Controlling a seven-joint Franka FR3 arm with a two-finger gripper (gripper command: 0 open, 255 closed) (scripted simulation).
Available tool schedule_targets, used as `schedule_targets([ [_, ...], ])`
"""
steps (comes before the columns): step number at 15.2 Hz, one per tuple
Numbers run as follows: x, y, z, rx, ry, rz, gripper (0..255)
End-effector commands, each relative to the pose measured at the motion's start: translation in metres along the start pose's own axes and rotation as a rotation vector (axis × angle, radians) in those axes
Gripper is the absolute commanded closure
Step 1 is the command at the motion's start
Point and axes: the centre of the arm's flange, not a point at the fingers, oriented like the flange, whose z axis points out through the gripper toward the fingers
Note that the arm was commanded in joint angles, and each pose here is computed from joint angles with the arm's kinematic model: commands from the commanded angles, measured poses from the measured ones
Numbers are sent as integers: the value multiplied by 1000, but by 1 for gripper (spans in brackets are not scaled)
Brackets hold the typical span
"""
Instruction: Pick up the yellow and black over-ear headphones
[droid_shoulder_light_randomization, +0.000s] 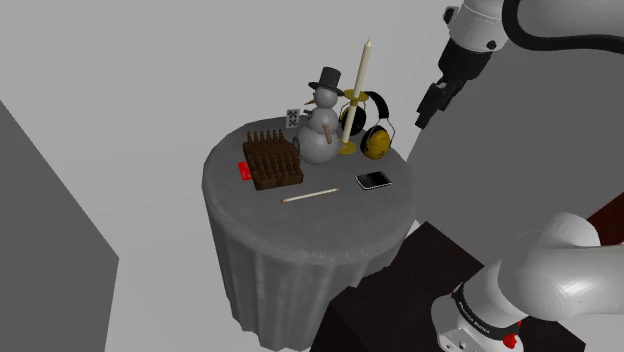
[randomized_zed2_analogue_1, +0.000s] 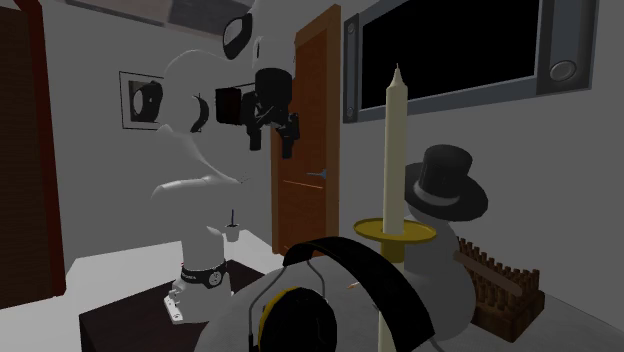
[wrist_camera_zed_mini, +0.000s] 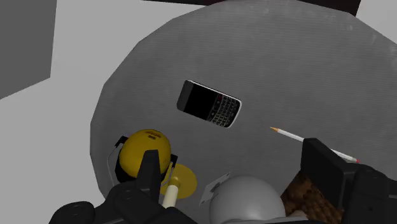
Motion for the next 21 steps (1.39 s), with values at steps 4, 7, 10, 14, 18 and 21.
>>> schedule_targets([
  [4,21,21,20,14,47,61,0],
  [7,42,43,39,29,94,122,0],
  [10,63,66,58,43,142,184,0],
  [14,89,98,82,62,205,265,0],
  [18,114,131,105,81,268,347,0],
  [21,124,146,120,90,296,384,0],
])
